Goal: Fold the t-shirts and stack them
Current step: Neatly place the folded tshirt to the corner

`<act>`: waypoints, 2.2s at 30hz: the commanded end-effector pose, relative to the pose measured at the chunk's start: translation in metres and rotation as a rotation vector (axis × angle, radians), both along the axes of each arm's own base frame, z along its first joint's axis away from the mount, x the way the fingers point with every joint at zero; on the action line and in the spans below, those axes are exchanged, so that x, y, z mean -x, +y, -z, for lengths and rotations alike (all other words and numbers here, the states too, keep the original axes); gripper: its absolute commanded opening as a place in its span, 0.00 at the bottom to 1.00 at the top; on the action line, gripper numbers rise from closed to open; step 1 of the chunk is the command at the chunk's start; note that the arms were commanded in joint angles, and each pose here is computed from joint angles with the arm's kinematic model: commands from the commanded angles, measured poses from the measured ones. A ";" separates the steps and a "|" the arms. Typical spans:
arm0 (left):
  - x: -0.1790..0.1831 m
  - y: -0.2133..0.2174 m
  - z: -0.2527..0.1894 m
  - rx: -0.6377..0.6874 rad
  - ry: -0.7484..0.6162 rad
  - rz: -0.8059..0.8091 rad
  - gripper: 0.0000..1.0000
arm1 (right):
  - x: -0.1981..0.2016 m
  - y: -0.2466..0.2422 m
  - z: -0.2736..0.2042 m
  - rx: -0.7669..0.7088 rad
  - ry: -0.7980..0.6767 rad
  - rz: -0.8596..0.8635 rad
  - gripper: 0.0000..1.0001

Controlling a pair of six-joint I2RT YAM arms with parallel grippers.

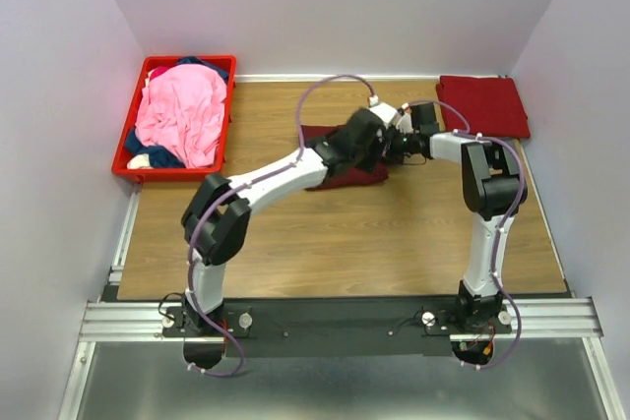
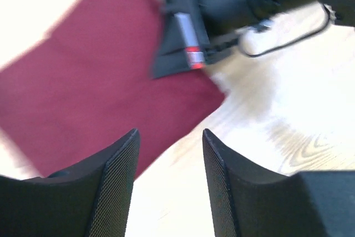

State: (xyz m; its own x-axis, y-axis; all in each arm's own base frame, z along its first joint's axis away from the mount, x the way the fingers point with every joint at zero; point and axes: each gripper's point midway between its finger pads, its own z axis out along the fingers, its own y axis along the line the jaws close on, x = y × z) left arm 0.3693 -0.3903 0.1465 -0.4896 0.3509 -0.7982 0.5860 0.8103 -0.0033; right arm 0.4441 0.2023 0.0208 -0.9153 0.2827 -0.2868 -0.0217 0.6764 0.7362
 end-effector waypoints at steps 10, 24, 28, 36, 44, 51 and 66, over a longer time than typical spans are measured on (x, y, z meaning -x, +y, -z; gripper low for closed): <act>-0.033 0.237 -0.136 0.058 -0.232 -0.443 0.83 | -0.069 -0.185 -0.044 1.160 -0.166 0.137 0.01; -0.032 0.275 -0.092 0.045 -0.196 -0.493 0.84 | -0.137 -0.271 -0.133 1.547 -0.275 0.321 0.01; -0.034 0.275 -0.091 0.049 -0.194 -0.492 0.84 | -0.142 -0.287 -0.152 1.537 -0.303 0.362 0.01; -0.034 0.269 -0.087 0.062 -0.179 -0.467 0.85 | -0.147 -0.315 -0.183 1.553 -0.355 0.403 0.02; -0.036 0.269 -0.082 0.055 -0.171 -0.470 0.84 | -0.156 -0.344 -0.202 1.503 -0.384 0.558 0.02; -0.038 0.266 -0.073 0.046 -0.151 -0.463 0.84 | -0.166 -0.380 -0.178 1.405 -0.365 0.645 0.03; -0.042 0.267 -0.057 0.015 -0.115 -0.466 0.83 | -0.169 -0.419 -0.068 1.368 -0.209 0.672 0.51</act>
